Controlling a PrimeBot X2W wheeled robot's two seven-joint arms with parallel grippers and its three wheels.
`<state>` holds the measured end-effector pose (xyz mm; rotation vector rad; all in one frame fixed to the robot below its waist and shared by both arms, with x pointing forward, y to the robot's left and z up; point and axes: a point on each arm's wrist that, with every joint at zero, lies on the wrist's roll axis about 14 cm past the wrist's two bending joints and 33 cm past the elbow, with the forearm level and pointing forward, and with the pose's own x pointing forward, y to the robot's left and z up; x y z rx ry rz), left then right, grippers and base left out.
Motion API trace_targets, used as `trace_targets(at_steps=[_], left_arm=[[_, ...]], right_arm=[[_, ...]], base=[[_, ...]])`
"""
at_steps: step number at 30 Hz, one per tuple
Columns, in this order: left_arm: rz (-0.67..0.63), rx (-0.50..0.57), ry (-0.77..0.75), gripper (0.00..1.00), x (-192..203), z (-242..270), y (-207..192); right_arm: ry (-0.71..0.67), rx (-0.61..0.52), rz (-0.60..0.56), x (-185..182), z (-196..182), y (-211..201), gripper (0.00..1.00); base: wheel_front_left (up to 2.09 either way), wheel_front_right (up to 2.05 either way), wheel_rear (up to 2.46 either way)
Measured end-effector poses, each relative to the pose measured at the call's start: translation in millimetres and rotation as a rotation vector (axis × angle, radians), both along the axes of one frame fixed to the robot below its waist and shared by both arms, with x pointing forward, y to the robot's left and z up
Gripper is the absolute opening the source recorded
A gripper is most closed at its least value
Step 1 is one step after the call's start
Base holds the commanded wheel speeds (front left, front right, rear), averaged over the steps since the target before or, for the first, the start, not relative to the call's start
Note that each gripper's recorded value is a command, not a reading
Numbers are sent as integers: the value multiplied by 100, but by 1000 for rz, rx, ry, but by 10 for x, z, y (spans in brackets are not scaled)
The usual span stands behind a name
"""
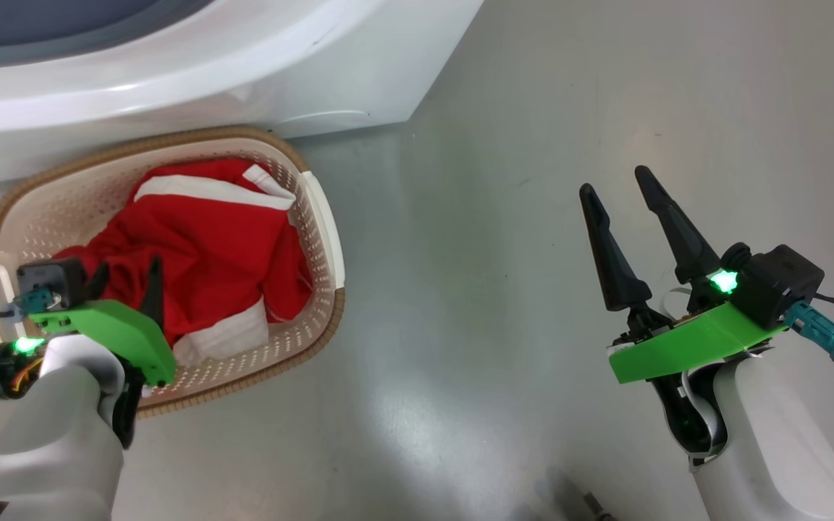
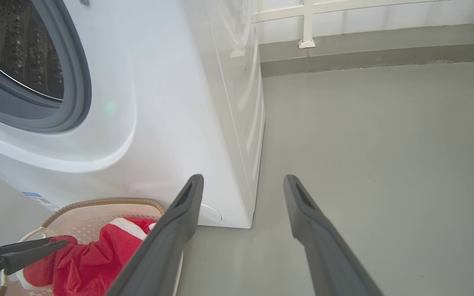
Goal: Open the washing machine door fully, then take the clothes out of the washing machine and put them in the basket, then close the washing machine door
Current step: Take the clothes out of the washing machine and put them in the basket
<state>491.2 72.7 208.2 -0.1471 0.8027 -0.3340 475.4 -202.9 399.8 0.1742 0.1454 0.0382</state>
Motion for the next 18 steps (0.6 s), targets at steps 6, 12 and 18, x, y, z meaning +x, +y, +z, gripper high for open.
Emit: trace_targets(at_steps=[6, 12, 18], left_arm=[[43, -56, -76, 100, 184, 294, -18], [109, -119, -207, 100, 403, 741, 70], [147, -130, -314, 100, 381, 1121, 201]], right_arm=[[-26, 7, 1, 13, 111, 17, 100], [-52, 3, 11, -10, 243, 25, 100], [-56, -12, 22, -136, 331, 1, 100]], base=[[0, 0, 0], [0, 0, 0], [0, 0, 0]])
